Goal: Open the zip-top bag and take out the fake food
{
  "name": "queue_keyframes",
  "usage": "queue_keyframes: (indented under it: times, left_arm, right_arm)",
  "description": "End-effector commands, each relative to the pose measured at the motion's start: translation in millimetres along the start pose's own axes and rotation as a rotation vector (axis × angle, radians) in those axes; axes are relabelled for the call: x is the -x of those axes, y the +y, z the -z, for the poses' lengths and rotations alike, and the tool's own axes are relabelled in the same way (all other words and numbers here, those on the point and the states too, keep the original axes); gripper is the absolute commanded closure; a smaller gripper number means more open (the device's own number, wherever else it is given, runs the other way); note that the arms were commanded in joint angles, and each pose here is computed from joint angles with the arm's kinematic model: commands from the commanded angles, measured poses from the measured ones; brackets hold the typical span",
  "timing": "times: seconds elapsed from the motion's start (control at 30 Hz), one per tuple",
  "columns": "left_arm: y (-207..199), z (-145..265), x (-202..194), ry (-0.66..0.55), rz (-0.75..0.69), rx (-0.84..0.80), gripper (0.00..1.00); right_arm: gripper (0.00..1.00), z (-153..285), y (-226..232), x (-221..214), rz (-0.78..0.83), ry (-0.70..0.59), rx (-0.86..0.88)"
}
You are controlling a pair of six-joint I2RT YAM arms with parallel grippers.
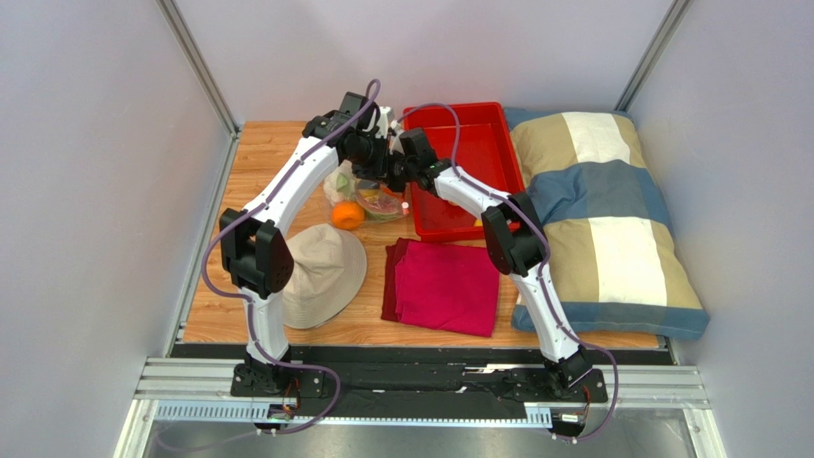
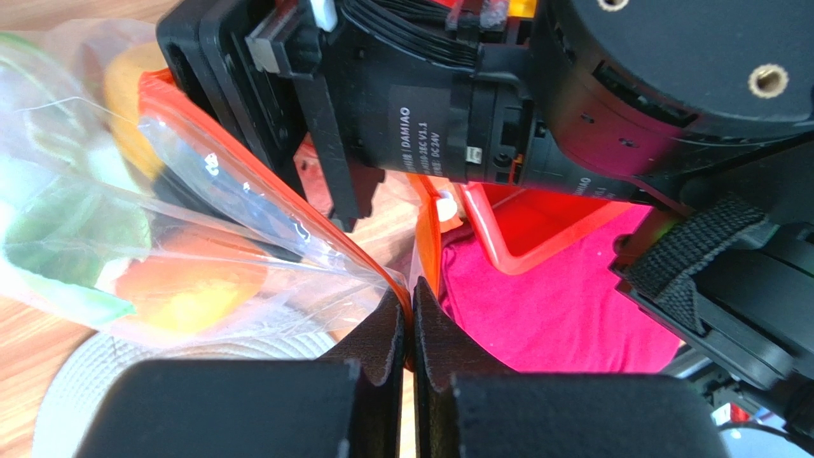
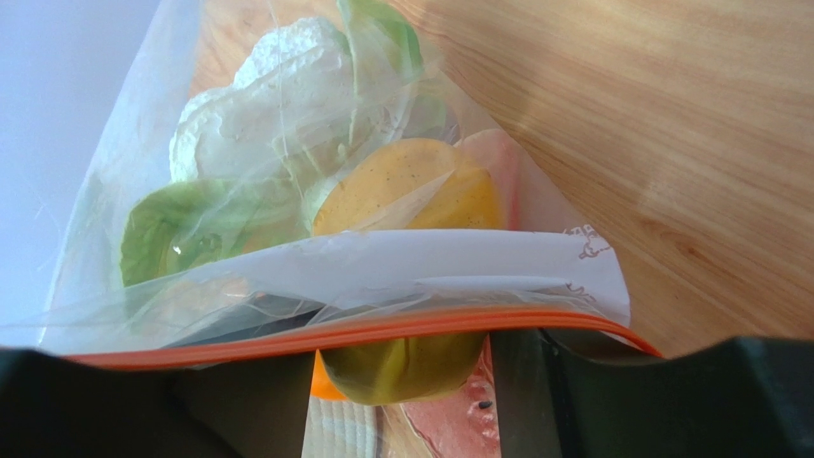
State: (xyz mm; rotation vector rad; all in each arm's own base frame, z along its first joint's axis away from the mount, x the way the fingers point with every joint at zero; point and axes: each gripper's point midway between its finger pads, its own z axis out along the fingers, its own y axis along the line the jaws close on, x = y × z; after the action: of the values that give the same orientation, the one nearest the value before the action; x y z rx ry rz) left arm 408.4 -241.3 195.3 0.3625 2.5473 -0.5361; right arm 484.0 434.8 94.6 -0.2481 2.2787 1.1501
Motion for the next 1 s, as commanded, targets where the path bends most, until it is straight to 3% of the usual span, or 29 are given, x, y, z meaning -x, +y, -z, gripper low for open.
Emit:
queue_keyframes:
  times: [0.0,0.07,0.43,0.57,0.7,0.77,0.83,0.97]
  left_arm:
    - [10.4,7.0,1.5,-0.036,-0.017,0.068,1.0]
    - [21.3,12.5,4.4,-0.063,-0.009,0.094,1.0]
    - [54.9,14.2,-0.8,-0.075,0.017,0.152,1.0]
    - [54.7,18.6,8.7,-0.092,0.016,0.153,1.0]
    - [48.7,20.6,9.8,-0.094,0.026,0.126,1.0]
    - [45.7,22.3,10.2,-0.097,0.031,0.113,1.0]
    - [43.6,23.4,10.4,-0.098,0.033,0.103,1.0]
    - [37.8,28.4,13.7,-0.111,0.035,0.08,1.0]
  right_arm:
    - [0.96,37.0,35.0,21.5,0.012,0.027,0.041]
    - [1.0,48.7,33.0,17.9,0.001,0.057,0.042]
    - [1.0,109.2,53.1,9.1,-0.084,0.271,0.139]
    - [0.99,136.2,49.3,14.6,-0.055,0.244,0.097]
    - [0.91,171.8,-3.7,51.1,-0.015,0.103,-0.116]
    - [0.88,179.9,-24.9,53.5,-0.016,0.103,-0.184]
    - [0.8,184.8,-51.9,50.2,-0.04,0.113,-0.262]
    - [0.52,184.0,-77.7,29.6,-0.072,0.176,-0.314]
